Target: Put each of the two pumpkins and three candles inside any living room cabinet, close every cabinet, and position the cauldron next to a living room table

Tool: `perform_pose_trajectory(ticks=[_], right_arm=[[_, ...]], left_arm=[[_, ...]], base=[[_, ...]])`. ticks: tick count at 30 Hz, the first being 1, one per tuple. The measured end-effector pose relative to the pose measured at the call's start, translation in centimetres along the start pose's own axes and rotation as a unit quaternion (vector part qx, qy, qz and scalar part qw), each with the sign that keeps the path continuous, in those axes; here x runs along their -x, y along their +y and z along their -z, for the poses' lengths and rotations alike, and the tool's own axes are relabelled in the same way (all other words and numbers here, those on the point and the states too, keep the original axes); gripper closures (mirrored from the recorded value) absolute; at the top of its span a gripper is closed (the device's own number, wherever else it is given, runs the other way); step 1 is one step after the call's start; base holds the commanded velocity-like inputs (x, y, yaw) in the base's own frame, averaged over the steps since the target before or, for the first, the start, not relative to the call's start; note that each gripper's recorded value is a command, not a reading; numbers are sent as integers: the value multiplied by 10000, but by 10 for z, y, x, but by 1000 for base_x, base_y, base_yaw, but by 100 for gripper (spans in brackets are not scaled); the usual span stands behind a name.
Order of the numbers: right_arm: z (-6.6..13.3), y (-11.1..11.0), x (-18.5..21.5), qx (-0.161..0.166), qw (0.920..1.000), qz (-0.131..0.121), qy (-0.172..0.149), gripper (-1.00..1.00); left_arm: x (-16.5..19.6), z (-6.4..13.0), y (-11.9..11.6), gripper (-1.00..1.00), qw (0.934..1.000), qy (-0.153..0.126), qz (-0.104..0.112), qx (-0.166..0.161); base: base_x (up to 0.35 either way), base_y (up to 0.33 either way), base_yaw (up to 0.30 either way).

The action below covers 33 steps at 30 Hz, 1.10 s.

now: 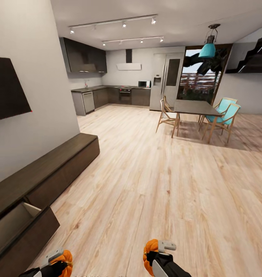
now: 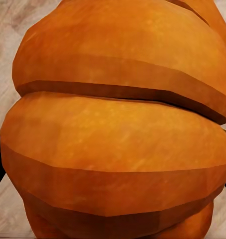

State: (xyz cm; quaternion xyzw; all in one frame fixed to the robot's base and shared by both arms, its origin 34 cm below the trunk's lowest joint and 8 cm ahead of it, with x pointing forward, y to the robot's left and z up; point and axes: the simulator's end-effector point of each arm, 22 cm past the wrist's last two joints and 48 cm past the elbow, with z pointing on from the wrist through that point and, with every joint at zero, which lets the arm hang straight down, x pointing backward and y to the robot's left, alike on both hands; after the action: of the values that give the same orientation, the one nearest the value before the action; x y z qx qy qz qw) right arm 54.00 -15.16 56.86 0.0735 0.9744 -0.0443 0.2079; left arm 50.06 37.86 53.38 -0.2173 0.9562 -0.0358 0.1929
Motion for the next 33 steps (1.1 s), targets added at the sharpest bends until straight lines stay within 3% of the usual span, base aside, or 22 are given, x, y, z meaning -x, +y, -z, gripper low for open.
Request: perform_pose_trajectory(ticks=[33], right_arm=[[-8, -3, -12, -47, 9999, 16, 125, 100]], left_arm=[[-12, -6, 2, 100, 9999, 131, -9, 44]], base=[[75, 0, 252]])
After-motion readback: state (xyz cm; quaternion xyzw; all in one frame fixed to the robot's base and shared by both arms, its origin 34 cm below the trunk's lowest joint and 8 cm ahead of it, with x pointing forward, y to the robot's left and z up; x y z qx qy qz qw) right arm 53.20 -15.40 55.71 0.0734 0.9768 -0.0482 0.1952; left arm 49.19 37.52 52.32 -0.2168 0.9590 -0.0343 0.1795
